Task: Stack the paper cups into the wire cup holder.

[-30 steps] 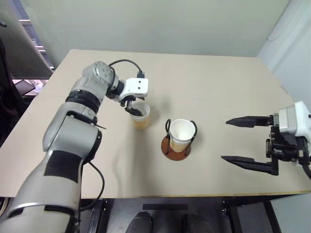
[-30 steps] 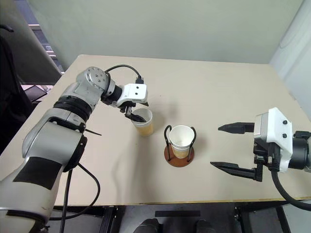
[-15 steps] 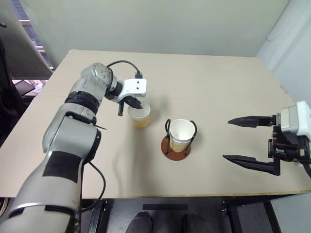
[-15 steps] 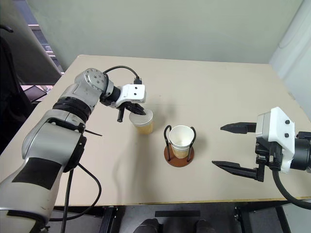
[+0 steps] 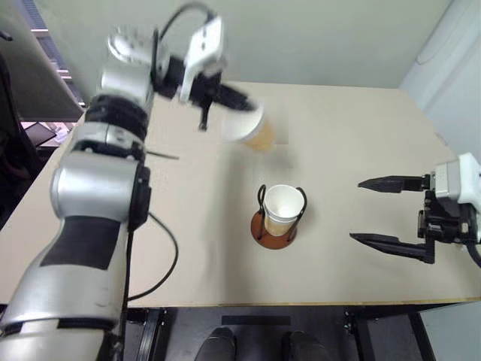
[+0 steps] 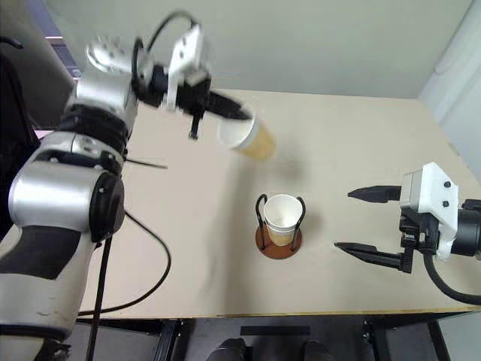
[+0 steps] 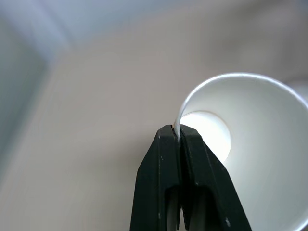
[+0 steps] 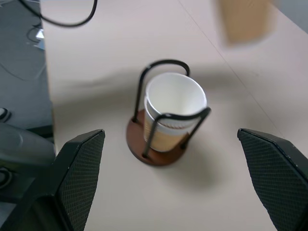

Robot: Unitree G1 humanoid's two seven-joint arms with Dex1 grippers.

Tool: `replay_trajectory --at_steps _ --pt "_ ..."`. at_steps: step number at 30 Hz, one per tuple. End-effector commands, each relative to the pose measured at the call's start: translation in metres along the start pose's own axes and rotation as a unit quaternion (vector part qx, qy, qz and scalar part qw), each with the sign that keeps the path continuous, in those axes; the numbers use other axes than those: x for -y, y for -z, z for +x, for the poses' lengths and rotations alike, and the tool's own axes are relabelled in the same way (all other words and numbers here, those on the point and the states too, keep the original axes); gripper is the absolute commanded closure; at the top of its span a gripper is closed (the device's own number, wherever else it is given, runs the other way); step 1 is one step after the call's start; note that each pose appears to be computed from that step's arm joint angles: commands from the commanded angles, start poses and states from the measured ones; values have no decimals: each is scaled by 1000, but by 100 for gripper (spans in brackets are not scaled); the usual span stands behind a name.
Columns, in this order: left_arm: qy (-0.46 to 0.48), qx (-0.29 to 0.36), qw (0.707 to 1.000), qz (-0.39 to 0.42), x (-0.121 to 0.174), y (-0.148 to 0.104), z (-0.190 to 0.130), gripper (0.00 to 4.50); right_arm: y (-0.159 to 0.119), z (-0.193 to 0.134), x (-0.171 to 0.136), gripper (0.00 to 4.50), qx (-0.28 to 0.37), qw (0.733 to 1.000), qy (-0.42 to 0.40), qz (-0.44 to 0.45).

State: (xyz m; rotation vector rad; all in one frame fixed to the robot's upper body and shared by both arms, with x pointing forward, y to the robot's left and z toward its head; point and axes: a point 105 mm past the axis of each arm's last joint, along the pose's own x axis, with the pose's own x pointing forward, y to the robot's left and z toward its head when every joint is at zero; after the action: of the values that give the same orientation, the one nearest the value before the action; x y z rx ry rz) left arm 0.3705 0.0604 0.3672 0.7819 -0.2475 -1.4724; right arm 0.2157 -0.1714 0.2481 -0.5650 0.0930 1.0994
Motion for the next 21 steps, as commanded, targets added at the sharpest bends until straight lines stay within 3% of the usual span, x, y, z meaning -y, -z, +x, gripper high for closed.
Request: replay_trajectory --at_steps 1,7,21 --pt "72 57 995 34 16 -33 17 447 -7 -1 0 0 4 1000 2 -25" --pt "179 4 982 65 53 -18 35 447 -8 -3 -4 0 0 1000 14 -25" --pt "252 -68 961 94 72 14 57 447 -7 -10 -12 0 -11 999 38 -16"
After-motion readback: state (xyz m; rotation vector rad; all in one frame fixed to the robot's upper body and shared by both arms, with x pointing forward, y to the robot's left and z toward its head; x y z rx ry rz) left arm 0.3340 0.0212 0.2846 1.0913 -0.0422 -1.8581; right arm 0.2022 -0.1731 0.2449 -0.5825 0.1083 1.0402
